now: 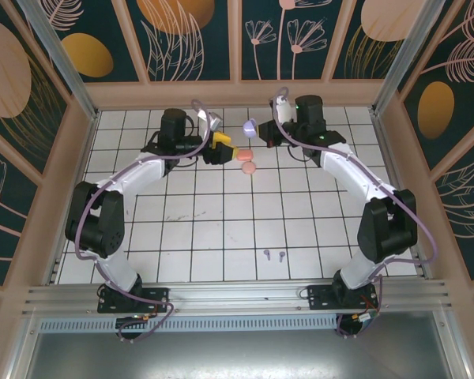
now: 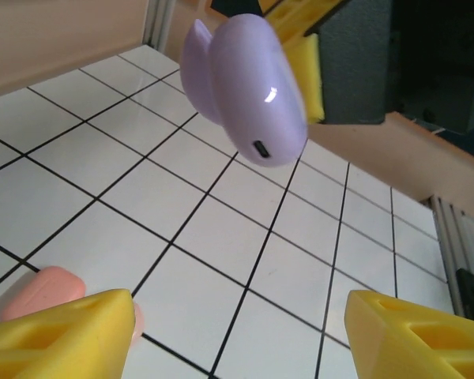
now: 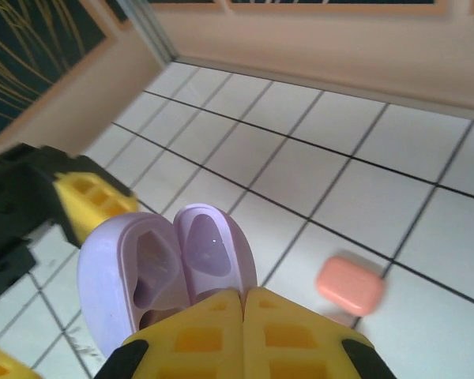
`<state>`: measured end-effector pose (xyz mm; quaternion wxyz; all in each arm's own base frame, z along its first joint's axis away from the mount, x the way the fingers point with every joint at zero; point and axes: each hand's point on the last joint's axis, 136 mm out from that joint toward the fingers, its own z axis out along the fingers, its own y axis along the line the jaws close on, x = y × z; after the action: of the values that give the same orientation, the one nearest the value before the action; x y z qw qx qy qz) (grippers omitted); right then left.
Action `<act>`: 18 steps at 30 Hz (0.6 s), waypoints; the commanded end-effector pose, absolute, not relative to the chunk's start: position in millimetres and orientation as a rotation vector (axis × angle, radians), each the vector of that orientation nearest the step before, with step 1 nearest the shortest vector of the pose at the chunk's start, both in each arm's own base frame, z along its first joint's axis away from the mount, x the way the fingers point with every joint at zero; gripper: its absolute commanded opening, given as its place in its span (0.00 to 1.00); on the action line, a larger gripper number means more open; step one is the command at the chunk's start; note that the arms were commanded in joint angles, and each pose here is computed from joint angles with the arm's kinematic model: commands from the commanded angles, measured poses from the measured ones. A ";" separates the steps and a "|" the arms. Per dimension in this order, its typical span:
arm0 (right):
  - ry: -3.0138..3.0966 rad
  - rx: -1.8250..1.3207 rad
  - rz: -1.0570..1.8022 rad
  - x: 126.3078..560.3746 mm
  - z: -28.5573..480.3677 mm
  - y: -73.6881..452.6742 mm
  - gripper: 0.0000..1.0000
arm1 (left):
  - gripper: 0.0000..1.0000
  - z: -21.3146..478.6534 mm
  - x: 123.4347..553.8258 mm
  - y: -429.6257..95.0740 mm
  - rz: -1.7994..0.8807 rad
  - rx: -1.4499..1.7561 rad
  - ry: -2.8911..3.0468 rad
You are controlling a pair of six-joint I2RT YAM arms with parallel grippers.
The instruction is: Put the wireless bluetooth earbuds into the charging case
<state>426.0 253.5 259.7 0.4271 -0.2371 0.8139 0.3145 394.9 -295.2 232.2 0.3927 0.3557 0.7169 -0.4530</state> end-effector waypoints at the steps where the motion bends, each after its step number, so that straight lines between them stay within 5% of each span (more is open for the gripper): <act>1: 2.089 -0.690 0.553 431.7 244.2 244.0 0.00 | 0.71 232.6 388.0 -290.7 -1.102 1.007 1.837; 18: 1.999 -0.917 0.409 409.6 250.9 281.4 0.00 | 0.65 215.5 384.8 -304.6 -1.266 1.254 1.891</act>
<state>412.4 279.5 234.7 0.4198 -0.3537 0.8178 0.1724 401.1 -306.8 218.2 0.3059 0.4470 0.7146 -0.4426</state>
